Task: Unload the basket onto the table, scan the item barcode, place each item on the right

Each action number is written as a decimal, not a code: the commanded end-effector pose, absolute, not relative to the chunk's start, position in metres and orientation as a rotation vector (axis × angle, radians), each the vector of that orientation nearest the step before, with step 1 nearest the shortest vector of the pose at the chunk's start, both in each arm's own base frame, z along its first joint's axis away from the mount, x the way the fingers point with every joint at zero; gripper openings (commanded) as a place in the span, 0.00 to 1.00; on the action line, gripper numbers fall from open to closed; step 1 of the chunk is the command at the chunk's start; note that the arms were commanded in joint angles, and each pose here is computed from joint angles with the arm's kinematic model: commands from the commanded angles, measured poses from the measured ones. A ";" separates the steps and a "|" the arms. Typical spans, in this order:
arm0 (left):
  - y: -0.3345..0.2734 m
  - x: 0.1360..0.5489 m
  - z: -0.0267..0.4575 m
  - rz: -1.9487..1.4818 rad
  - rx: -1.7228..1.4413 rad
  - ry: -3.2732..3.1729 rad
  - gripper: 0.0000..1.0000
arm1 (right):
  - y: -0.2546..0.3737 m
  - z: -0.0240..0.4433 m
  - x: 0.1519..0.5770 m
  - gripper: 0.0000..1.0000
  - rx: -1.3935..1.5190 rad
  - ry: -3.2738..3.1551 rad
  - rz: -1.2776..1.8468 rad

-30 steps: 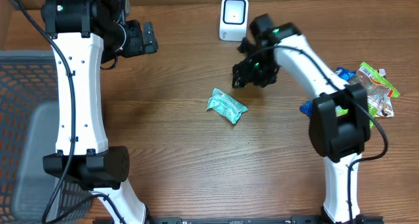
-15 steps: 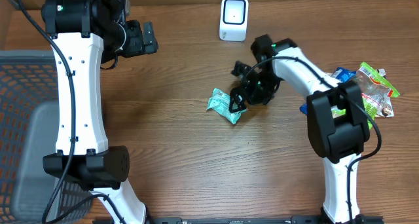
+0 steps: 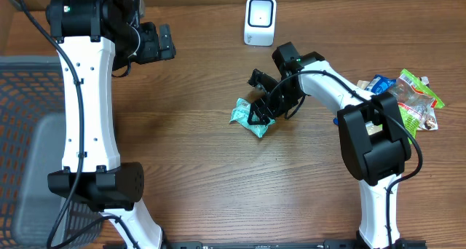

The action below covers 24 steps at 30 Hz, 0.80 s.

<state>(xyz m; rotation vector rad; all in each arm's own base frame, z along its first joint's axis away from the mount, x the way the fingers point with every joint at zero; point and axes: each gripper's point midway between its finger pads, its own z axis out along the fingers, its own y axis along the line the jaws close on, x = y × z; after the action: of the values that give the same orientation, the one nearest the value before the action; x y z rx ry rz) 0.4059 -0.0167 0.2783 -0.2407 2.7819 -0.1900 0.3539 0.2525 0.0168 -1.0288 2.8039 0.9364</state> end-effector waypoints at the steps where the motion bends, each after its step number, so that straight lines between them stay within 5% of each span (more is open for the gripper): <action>1: -0.015 0.407 0.282 -0.189 -0.265 2.769 1.00 | 0.238 -0.011 0.336 0.73 -1.021 2.920 0.887; 13: -0.015 0.407 0.282 -0.189 -0.265 2.769 1.00 | 0.217 0.032 0.375 0.80 -0.822 2.867 1.052; 24: -0.015 0.407 0.282 -0.189 -0.265 2.769 1.00 | 0.239 0.011 0.345 0.72 -0.874 2.847 1.185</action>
<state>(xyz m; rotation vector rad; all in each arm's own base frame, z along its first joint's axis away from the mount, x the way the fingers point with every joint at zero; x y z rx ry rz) 0.4060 -0.0167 0.2784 -0.2406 2.7815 -0.1901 0.3637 0.2269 0.0215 -0.8242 2.8212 1.1551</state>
